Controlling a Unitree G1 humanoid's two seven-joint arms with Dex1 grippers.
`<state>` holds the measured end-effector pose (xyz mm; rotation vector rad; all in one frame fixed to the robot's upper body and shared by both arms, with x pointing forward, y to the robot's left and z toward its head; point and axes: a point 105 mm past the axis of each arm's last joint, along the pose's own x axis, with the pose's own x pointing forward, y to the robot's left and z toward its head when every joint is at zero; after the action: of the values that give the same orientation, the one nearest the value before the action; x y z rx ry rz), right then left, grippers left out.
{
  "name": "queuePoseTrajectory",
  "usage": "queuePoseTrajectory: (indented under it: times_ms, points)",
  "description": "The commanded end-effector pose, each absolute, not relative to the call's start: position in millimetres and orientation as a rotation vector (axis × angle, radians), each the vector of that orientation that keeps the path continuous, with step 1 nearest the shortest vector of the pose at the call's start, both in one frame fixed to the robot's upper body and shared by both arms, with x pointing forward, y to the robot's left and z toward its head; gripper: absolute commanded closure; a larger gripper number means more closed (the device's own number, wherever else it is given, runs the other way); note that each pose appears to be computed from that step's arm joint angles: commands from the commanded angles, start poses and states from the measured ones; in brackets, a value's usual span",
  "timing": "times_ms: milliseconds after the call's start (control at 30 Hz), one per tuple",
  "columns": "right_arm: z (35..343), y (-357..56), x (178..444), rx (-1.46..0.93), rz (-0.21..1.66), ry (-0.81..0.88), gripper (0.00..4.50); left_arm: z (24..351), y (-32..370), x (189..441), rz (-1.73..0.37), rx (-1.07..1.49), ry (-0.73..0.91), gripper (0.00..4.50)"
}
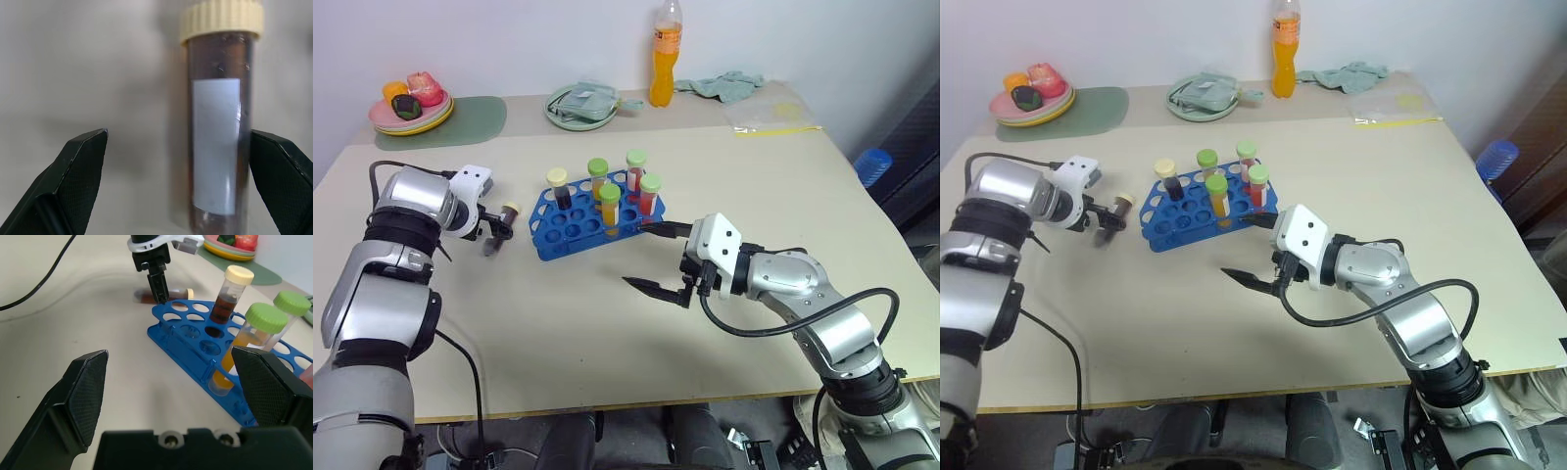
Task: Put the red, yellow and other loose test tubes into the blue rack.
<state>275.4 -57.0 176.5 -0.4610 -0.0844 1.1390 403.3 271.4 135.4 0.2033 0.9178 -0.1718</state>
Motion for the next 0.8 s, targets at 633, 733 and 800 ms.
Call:
queuePoseTrajectory:
  times_ms: [633,733,800]
  points:
    - [166.4,-68.7,280.3,-0.407,1.031,-0.070,0.00,280.1,272.5,345.9,-0.083,0.106,-0.519,3.73]
    - [161.7,-75.8,287.0,-0.409,0.976,-0.058,0.00,267.5,234.5,322.0,-0.170,0.067,-0.555,3.73]
    - [159.1,-78.5,289.5,-0.407,0.963,-0.050,0.00,250.0,199.0,312.8,-0.265,0.096,-0.525,3.73]
